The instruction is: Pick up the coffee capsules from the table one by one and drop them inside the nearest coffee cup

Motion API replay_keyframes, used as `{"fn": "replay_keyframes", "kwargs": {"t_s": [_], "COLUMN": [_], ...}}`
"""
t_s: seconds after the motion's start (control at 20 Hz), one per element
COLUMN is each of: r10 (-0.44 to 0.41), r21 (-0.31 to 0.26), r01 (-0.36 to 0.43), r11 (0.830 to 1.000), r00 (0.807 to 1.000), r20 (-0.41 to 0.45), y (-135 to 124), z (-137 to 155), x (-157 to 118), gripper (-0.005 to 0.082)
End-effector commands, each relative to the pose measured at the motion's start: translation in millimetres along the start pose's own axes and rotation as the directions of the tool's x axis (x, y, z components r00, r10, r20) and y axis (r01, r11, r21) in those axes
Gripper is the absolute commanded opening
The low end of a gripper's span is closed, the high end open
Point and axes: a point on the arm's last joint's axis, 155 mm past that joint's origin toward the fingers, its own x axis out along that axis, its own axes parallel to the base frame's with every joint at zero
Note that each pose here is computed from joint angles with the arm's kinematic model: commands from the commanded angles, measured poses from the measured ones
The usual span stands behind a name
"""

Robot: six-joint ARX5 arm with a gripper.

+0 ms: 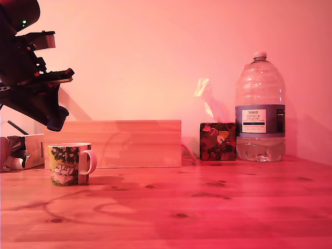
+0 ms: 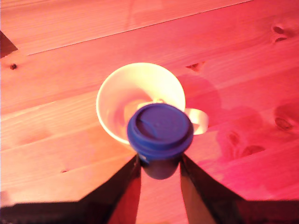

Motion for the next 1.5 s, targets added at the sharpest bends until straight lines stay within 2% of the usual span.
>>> {"fn": "replay_keyframes", "kwargs": {"t_s": [0.0,0.6,0.95,1.3,1.45], "r10": [0.001,-0.011,-0.036,-0.027,0.009], "r21": [0.005,0.02,0.032,0.02,0.02], "r01": [-0.001,0.009,0.033,0.028,-0.006], "r11": [1.0,1.0,0.999,0.999,1.0], "r00": [1.0,0.996,0.996,0.999,0.994], "r20": [0.007,0.084,0.079,-0.045,-0.111], "y": [0,-4,-13,-11,-4], "z": [-2,17,21,28,29], "x": [-2,-1,-4,14,23], "gripper": [0.0167,0.0166,0.0165,0.0166,0.0166]}}
